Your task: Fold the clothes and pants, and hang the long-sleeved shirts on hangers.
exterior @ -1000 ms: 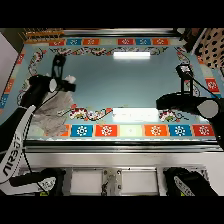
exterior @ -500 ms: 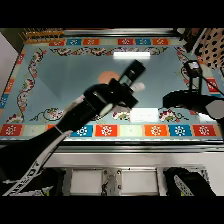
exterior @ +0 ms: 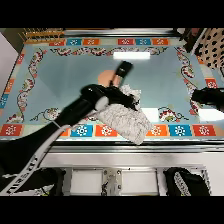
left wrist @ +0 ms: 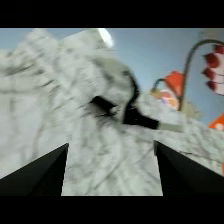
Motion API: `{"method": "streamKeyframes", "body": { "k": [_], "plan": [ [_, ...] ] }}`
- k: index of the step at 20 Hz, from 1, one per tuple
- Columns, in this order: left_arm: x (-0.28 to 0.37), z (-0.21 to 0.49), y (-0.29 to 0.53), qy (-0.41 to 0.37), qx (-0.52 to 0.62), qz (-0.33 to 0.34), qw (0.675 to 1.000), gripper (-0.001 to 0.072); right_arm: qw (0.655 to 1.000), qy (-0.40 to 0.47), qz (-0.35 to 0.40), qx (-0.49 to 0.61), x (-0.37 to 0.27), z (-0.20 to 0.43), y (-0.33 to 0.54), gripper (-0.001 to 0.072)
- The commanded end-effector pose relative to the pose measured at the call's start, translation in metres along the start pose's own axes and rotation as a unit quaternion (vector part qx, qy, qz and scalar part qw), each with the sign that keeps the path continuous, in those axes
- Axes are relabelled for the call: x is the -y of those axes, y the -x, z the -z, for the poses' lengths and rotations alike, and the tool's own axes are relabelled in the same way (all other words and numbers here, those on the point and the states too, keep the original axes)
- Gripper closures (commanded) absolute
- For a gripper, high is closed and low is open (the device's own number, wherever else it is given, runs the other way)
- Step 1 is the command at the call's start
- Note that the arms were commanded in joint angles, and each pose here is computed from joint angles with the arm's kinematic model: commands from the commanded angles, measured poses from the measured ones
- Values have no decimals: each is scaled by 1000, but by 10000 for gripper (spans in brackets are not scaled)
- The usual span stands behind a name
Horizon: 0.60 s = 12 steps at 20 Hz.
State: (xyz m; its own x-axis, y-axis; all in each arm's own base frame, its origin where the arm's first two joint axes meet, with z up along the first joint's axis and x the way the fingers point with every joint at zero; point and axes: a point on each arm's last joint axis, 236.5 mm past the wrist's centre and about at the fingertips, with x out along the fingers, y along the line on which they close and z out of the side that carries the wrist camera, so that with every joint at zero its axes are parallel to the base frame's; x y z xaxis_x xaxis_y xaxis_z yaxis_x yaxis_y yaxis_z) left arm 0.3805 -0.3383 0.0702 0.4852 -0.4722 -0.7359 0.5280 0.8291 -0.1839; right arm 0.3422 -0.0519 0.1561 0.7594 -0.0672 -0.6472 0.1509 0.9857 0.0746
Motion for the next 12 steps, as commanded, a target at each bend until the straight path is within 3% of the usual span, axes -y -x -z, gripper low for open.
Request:
{"method": "streamKeyframes", "body": {
  "k": [1, 3, 7, 12],
  "plan": [
    [-134, 37, 42, 168, -33, -93, 981, 143, 1000, -22, -9, 4, -2, -1, 3, 682],
    [-198, 89, 64, 256, -57, -140, 955, 143, 999, -29, -19, 4, -6, -2, 3, 682],
    [-254, 193, 80, 427, -98, -150, 886, 143, 998, -46, -42, 2, -17, -2, 2, 682],
    [-243, 254, 50, 499, -153, -82, 849, 143, 993, -82, -88, -20, -37, 2, -13, 682]
  ]
}}
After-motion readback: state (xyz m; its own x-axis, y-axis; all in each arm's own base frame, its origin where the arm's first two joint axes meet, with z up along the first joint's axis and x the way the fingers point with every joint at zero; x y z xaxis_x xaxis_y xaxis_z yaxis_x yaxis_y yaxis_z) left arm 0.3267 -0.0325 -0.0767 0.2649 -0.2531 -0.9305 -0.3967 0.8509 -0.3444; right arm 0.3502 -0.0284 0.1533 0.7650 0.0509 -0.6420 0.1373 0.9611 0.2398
